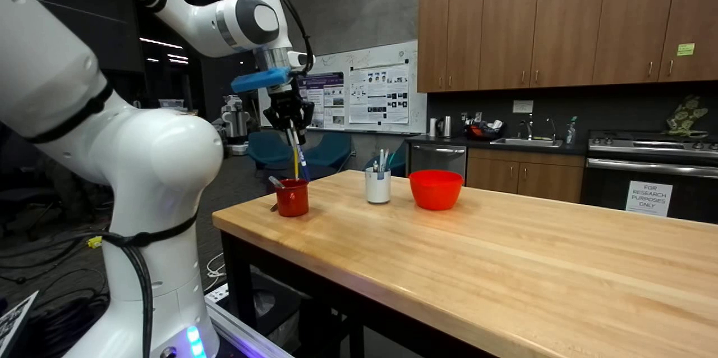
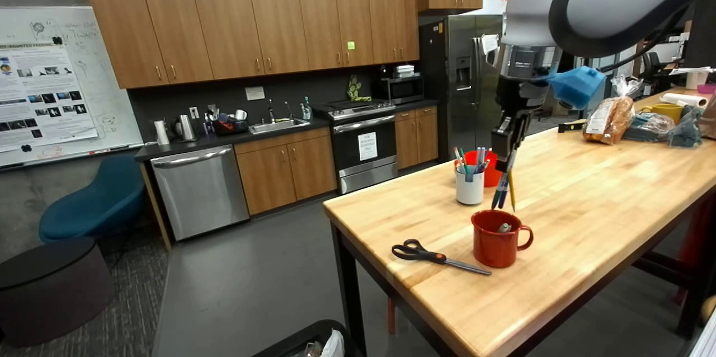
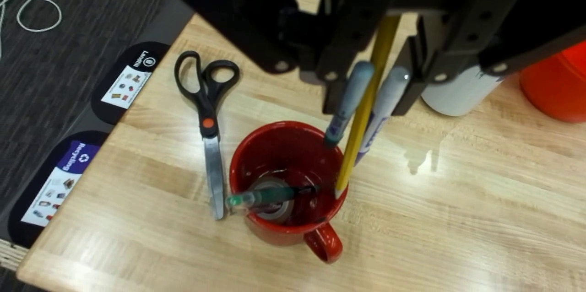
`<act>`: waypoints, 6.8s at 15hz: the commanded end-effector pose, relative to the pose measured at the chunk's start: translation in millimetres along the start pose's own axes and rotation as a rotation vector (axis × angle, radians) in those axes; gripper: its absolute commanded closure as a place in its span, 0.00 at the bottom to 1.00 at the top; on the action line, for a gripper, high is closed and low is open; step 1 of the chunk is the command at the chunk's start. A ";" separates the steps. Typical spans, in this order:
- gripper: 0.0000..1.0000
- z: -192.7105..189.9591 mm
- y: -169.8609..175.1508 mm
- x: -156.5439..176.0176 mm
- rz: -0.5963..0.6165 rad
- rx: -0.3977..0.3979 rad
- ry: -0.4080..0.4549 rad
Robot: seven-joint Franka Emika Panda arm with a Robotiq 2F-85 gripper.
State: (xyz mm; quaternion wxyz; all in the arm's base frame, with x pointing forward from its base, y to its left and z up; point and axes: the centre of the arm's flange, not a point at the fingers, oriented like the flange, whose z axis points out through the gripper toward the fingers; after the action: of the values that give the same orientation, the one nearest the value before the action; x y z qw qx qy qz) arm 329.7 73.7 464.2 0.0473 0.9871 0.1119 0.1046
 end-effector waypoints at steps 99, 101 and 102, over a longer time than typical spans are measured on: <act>0.23 71.6 46.2 6.1 -0.149 0.257 0.204; 0.10 63.2 50.9 9.5 -0.135 0.243 0.225; 0.02 58.0 53.3 11.3 -0.125 0.235 0.235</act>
State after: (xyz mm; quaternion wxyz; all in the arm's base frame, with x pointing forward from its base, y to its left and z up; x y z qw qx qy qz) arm 377.6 25.7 406.2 -0.0726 0.9623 0.1930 0.1776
